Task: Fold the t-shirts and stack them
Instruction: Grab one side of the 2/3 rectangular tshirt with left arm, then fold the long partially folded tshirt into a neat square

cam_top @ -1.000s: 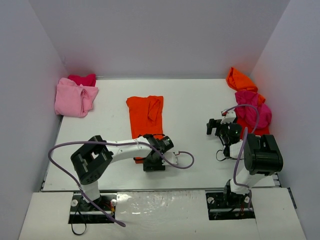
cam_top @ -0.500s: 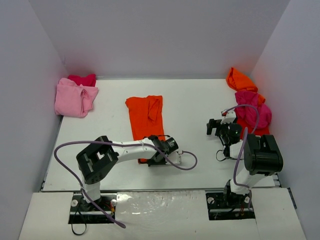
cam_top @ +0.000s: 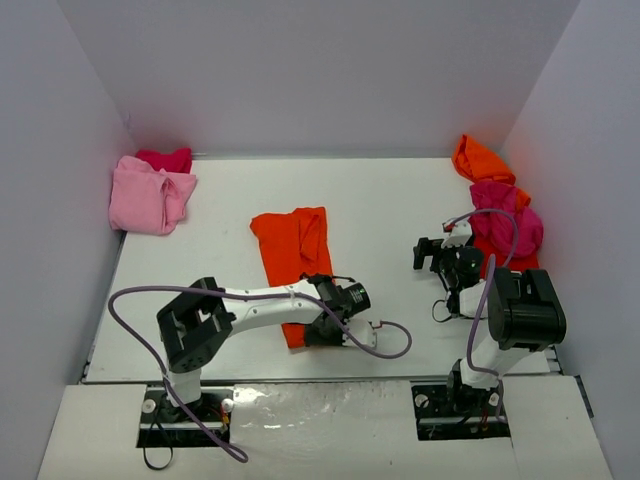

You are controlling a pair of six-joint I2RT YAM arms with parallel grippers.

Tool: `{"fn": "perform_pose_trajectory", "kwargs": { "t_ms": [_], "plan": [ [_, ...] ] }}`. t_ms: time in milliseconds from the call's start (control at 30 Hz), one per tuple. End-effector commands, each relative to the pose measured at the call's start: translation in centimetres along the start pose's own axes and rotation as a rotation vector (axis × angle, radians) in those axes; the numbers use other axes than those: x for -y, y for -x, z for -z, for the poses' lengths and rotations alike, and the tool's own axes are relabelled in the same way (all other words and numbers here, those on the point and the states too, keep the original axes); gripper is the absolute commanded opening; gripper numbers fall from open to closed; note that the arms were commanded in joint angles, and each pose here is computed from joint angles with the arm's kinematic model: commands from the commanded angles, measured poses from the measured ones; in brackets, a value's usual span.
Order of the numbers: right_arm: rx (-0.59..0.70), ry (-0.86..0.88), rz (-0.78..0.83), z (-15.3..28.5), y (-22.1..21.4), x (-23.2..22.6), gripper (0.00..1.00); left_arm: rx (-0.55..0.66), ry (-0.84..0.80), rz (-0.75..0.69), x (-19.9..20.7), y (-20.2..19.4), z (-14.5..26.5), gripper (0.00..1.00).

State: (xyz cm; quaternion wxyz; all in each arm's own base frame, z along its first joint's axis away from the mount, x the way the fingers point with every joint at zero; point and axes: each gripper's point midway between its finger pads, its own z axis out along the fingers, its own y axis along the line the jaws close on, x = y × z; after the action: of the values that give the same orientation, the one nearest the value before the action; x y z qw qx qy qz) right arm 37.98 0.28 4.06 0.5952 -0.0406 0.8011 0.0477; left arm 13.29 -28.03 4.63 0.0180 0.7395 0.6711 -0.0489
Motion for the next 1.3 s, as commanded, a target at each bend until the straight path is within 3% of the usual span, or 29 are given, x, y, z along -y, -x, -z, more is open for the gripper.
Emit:
{"fn": "perform_pose_trajectory", "kwargs": {
  "t_ms": [0,167,267,500,900,1267],
  "plan": [
    [0.225,-0.015,0.064,-0.5,6.4,0.3,1.0,0.071,-0.113,-0.058,3.7,0.5,5.4,0.0],
    [0.225,-0.015,0.064,-0.5,6.4,0.3,1.0,0.109,-0.232,-0.084,7.3,1.1,8.7,0.0],
    [0.223,-0.012,0.064,-0.5,6.4,0.3,1.0,0.12,-0.205,-0.09,6.7,1.2,9.7,0.0],
    [0.223,-0.014,0.064,-0.5,6.4,0.3,1.0,0.117,0.009,0.017,-3.5,-0.8,11.4,0.0],
    [0.223,-0.015,0.064,-0.5,6.4,0.3,1.0,0.163,0.141,0.19,-17.6,-4.2,14.3,0.0],
    [0.224,-0.014,0.064,-0.5,6.4,0.3,1.0,0.225,0.155,0.309,-25.1,-6.8,12.2,0.0]
  ]
}}
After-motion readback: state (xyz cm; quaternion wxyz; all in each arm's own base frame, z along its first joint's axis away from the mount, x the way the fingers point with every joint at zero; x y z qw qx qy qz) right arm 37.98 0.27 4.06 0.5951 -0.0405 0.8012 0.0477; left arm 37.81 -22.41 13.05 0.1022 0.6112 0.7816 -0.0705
